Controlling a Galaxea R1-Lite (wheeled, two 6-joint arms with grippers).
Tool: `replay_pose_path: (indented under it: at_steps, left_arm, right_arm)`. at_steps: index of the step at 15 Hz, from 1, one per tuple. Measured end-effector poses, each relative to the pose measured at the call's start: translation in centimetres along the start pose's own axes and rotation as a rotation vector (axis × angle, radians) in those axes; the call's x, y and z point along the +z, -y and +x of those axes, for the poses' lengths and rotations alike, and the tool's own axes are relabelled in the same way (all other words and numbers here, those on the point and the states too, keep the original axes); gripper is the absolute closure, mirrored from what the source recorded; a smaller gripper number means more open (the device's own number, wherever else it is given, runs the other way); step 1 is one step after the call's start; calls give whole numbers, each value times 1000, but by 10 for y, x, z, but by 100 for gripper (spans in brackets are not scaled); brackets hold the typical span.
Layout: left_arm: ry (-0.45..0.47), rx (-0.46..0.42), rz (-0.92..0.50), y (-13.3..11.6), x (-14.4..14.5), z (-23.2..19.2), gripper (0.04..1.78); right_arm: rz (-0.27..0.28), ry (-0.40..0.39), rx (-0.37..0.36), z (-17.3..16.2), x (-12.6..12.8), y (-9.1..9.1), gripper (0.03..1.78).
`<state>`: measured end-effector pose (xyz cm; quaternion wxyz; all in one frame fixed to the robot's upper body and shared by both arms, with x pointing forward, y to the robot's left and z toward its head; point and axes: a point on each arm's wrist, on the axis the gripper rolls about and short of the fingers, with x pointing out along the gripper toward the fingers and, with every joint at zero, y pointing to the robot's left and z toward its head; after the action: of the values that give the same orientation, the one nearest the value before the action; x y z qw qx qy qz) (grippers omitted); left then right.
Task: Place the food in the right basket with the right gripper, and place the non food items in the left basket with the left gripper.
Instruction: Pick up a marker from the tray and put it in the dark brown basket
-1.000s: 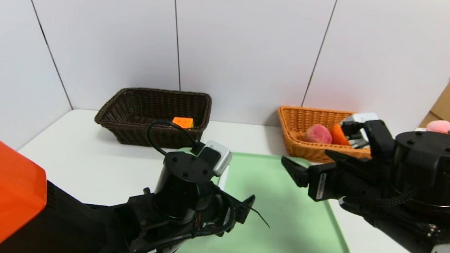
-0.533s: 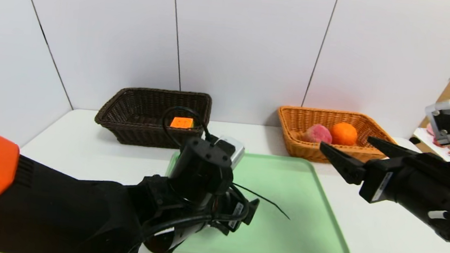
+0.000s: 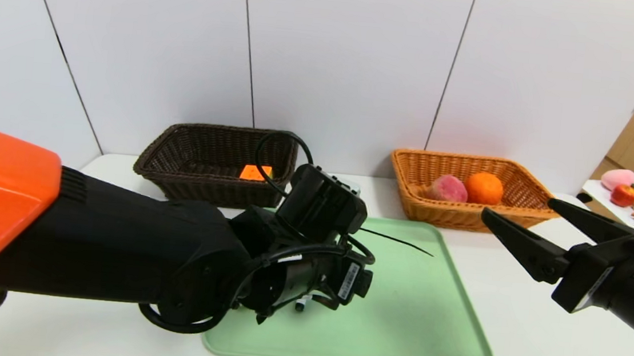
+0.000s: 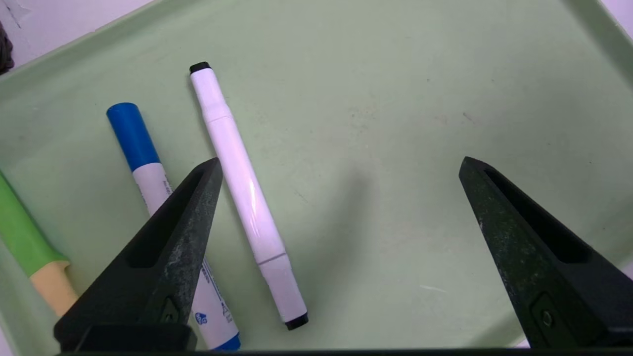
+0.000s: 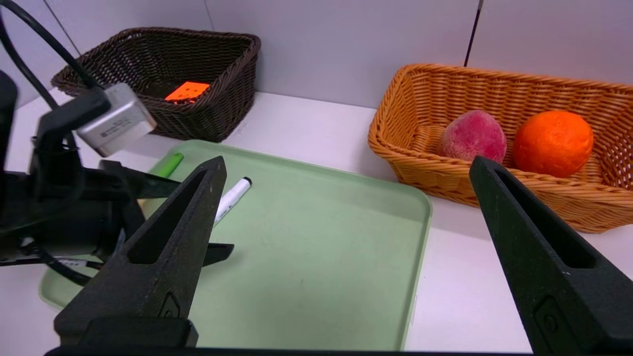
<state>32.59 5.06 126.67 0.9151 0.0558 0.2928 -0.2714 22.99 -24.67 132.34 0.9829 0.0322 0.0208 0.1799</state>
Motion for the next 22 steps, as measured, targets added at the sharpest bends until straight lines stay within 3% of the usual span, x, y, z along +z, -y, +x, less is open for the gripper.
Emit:
replay_pose_path:
  at_steps: [13, 17, 20, 22]
  left_arm:
    - [-73, 55, -32, -11, -17, 38, 13]
    - [-80, 57, -32, -11, -19, 39, 74]
    - [-81, 58, -33, -11, -19, 39, 105]
    - [-85, 58, -31, -11, -19, 39, 167]
  right_arm:
    - [8, 9, 38, -3, 2, 0, 11]
    - [8, 7, 42, -3, 2, 0, 11]
    - [8, 7, 41, -3, 2, 0, 11]
    - [8, 8, 41, -3, 2, 0, 11]
